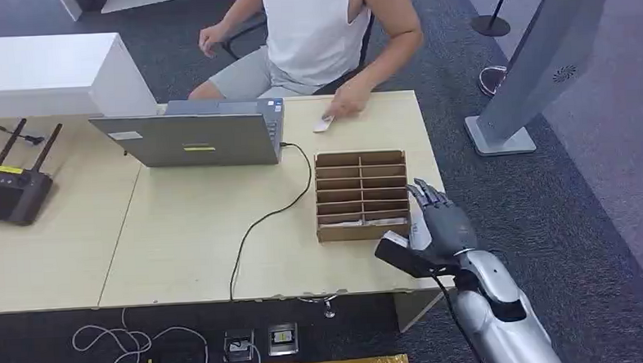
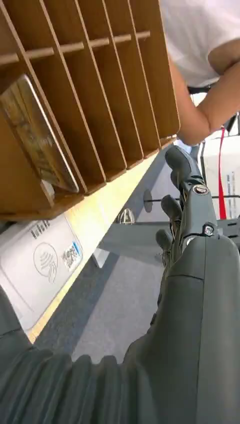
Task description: Pass the card to the sensor for recognition and then transmit it.
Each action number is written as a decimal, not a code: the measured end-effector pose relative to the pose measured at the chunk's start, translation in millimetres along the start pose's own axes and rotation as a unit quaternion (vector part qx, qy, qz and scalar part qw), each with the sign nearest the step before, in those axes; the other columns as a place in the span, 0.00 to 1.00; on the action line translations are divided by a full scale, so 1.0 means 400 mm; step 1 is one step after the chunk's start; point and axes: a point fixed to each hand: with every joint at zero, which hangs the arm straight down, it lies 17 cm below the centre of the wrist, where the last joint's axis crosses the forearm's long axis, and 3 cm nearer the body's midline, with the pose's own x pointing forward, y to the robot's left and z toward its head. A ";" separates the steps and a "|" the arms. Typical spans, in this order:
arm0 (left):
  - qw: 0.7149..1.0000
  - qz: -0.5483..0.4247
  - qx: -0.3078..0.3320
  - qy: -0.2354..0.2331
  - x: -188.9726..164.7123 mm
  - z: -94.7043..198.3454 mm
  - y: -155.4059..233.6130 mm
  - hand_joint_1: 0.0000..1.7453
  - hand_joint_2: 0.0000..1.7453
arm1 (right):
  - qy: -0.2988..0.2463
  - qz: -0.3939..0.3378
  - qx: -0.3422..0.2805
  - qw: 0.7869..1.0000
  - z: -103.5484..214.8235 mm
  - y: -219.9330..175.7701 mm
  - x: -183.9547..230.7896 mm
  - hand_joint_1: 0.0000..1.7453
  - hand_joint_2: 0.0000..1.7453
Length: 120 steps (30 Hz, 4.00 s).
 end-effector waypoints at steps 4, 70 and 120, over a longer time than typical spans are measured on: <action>1.000 -0.001 0.000 -0.001 0.003 0.001 -0.003 0.00 0.00 | -0.006 -0.005 -0.013 1.000 -0.011 -0.014 0.018 0.00 1.00; 1.000 -0.009 -0.015 -0.008 0.036 0.004 -0.023 0.00 0.00 | -0.022 -0.049 0.037 0.998 -0.033 0.073 0.074 1.00 1.00; 0.999 -0.040 -0.021 -0.026 0.080 0.009 -0.044 0.00 0.00 | -0.033 0.055 -0.177 0.982 -0.218 -0.508 -0.048 0.98 1.00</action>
